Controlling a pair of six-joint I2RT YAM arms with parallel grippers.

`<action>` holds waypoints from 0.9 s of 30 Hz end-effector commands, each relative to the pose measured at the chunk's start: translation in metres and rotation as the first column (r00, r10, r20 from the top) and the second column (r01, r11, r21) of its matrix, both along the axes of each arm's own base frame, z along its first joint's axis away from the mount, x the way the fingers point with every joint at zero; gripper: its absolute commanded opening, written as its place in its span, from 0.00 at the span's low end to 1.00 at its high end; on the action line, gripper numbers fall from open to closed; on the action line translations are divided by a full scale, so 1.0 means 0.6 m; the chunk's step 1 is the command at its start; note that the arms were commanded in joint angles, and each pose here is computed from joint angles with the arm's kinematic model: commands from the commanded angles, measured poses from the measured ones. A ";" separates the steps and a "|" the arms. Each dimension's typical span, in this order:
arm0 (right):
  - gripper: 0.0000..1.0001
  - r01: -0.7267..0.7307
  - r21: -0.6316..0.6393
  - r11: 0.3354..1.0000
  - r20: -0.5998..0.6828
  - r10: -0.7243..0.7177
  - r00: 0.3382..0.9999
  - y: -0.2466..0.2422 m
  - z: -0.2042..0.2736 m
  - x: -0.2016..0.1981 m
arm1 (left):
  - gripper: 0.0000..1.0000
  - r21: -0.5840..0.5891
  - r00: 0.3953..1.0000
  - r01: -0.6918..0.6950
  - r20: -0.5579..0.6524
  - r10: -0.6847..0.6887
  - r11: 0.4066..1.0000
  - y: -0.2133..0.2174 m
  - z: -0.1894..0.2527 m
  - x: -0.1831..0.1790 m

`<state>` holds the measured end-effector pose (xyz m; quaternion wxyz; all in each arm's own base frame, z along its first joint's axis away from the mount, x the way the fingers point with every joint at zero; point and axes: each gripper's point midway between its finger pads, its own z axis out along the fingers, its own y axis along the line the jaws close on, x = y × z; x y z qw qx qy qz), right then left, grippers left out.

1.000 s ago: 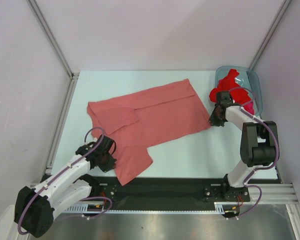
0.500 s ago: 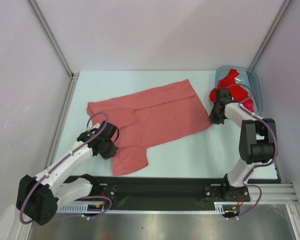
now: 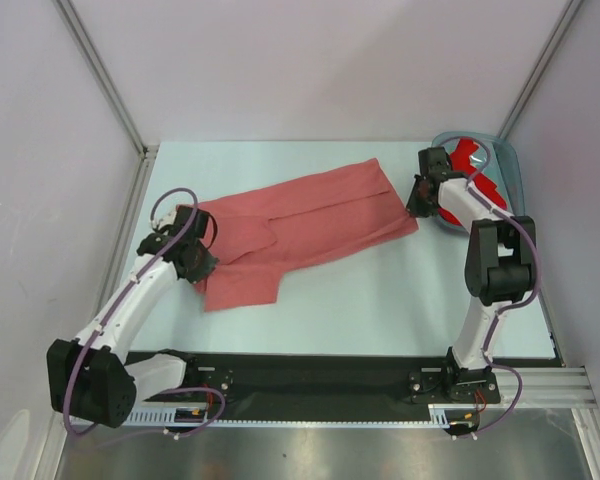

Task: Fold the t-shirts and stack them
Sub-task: Fold the tshirt

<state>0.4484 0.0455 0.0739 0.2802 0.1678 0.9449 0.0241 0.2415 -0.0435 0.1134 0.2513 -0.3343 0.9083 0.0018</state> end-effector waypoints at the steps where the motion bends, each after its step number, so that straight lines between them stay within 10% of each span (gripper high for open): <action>1: 0.00 -0.040 -0.004 0.999 0.026 0.040 0.999 0.007 0.018 0.036 | 0.00 0.000 0.996 0.013 0.090 -0.013 1.000 0.018 0.033 0.061; 27: 0.00 -0.096 0.050 0.994 0.052 0.094 0.994 0.041 -0.010 0.182 | 0.00 -0.047 0.997 -0.052 0.053 0.055 0.998 0.068 0.011 0.223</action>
